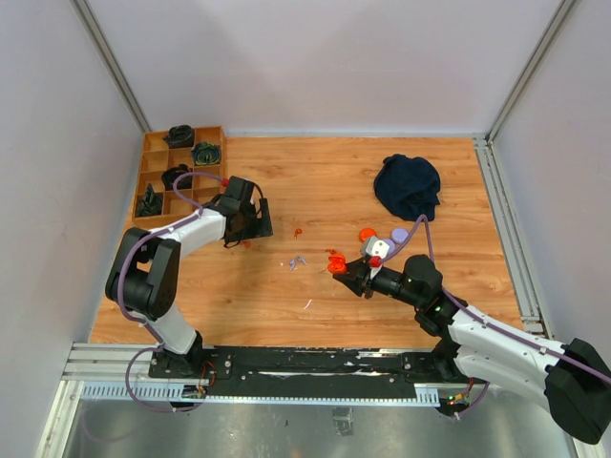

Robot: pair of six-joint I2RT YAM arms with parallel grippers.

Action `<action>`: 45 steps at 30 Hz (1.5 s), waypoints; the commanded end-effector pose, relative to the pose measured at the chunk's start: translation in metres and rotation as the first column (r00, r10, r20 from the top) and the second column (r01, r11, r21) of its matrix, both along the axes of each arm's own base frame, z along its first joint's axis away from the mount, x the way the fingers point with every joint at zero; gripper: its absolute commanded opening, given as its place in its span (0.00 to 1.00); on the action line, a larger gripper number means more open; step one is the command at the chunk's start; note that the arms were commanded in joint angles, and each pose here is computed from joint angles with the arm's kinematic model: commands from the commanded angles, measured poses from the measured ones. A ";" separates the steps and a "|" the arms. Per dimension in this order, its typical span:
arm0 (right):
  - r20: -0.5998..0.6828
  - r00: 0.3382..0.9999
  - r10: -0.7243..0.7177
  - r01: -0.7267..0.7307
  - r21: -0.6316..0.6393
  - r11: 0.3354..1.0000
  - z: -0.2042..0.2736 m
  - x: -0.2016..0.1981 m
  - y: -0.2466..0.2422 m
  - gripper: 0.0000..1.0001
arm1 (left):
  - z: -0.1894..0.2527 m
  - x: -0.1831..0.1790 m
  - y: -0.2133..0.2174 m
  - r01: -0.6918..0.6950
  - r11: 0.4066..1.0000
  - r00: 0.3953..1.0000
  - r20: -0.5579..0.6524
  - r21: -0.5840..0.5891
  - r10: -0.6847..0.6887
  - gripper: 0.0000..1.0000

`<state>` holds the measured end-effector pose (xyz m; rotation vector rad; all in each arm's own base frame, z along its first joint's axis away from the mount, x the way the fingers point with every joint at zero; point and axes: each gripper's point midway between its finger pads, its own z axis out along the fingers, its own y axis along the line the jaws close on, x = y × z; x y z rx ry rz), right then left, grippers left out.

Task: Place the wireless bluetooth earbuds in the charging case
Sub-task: Pick up the earbud from the center of the board.

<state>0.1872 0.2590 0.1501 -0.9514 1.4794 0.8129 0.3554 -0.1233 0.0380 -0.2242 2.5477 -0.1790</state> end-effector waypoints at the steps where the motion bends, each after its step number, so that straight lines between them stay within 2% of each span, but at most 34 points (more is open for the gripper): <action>1: 0.043 0.999 -0.025 0.024 0.010 1.000 0.009 0.008 -0.004 0.09 | -0.007 -0.013 -0.001 0.040 0.999 0.998 -0.052 -0.012 -0.040 0.88; 8: 0.039 0.999 -0.024 0.024 0.006 1.000 0.008 0.008 -0.004 0.09 | -0.009 -0.031 -0.007 0.050 0.997 0.991 -0.122 -0.055 -0.056 0.81; 14: 0.038 0.999 -0.023 0.023 0.005 1.000 0.007 0.008 -0.004 0.10 | 0.000 -0.040 -0.018 0.068 0.991 0.988 -0.128 -0.114 -0.083 0.77; 20: 0.036 0.999 -0.024 0.024 0.003 1.000 0.007 0.008 -0.003 0.10 | 0.003 -0.032 0.006 0.001 1.000 0.991 -0.131 0.025 0.003 0.74; 25: 0.034 0.999 -0.026 0.026 0.001 1.000 0.006 0.008 -0.004 0.10 | -0.002 -0.027 0.017 -0.055 0.994 0.987 -0.144 0.090 0.068 0.72; 29: 0.032 0.999 -0.026 0.026 -0.003 1.000 0.005 0.009 -0.003 0.10 | -0.006 -0.021 0.011 -0.068 0.996 0.987 -0.143 0.062 0.076 0.67; 37: 0.030 0.999 -0.027 0.027 -0.009 1.000 0.004 0.009 -0.004 0.10 | -0.018 -0.013 0.000 -0.051 0.998 0.986 -0.160 0.028 0.055 0.65; 42: 0.029 0.999 -0.027 0.027 -0.011 1.000 0.003 0.009 -0.003 0.10 | -0.018 -0.010 -0.005 -0.025 1.000 0.986 -0.163 0.011 0.027 0.59; 45: 0.028 0.999 -0.026 0.026 -0.011 1.000 0.003 0.009 -0.003 0.10 | -0.017 -0.009 -0.009 -0.004 1.000 0.987 -0.161 0.009 0.006 0.58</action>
